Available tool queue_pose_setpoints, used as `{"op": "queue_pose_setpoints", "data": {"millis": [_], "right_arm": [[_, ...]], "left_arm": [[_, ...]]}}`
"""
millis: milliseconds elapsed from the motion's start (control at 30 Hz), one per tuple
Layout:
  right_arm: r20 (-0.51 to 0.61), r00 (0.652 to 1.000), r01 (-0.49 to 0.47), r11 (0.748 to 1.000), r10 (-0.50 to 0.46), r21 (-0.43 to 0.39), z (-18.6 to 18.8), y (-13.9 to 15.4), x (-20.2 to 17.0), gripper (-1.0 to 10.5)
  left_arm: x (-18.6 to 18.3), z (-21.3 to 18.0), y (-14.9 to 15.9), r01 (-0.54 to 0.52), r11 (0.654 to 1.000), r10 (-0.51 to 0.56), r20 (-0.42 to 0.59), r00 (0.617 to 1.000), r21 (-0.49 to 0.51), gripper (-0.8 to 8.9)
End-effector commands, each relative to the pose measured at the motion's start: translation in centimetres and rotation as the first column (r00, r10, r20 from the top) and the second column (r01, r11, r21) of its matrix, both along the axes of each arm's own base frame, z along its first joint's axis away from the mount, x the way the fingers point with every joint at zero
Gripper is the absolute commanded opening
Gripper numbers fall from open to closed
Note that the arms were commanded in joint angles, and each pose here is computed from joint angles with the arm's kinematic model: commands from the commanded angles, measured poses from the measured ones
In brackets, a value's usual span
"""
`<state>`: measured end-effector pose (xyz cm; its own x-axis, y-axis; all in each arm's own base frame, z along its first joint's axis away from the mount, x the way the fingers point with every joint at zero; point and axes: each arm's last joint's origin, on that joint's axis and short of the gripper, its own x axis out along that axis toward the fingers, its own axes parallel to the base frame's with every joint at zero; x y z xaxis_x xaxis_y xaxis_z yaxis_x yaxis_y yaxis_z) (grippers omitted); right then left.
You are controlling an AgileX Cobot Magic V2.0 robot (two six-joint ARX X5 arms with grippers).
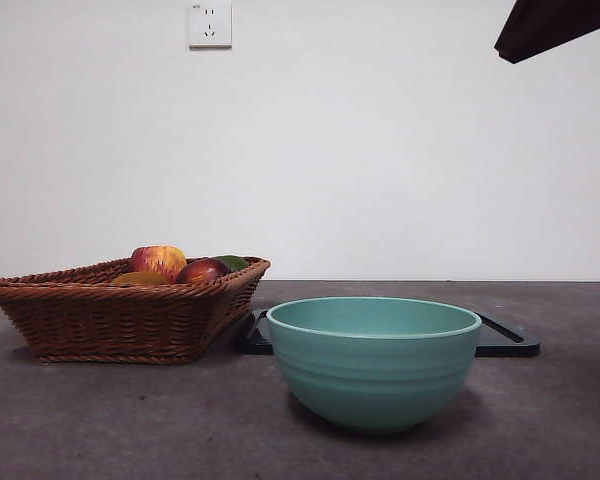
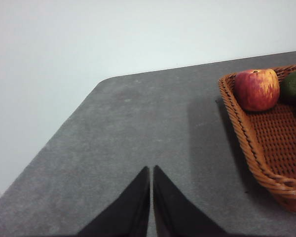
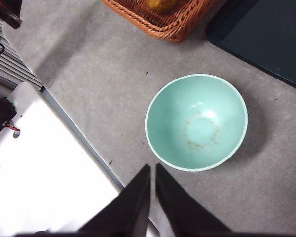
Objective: Pick up the wifruite, put it on the bowl, pick up the plate, put it on desk
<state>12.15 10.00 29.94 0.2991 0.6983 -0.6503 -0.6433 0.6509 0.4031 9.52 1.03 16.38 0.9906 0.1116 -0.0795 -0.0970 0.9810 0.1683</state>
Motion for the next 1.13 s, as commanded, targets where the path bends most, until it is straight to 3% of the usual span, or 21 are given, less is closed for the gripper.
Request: {"op": "queue_pose_setpoints", "data": {"millis": [33,133,1133], "right_arm": [[0.024,1.000,-0.020,1.000,0.020,0.010,0.52,0.25,0.07,0.1],[0.024,1.000,-0.019,1.000,0.019,0.009,0.52,0.25,0.08,0.1],[0.024,1.000,-0.019,1.000,0.019,0.010,0.52,0.25,0.08,0.1]], "left_arm": [[0.05,-1.10,0.02,-0.007,0.999,0.005,-0.057,0.998,-0.035,0.10],[-0.02,-1.52,-0.02,-0.006,0.999,0.002,-0.100,0.995,-0.043,0.10],[-0.02,-1.50,-0.01,-0.011,0.998,0.004,-0.096,0.995,-0.067,0.10]]}}
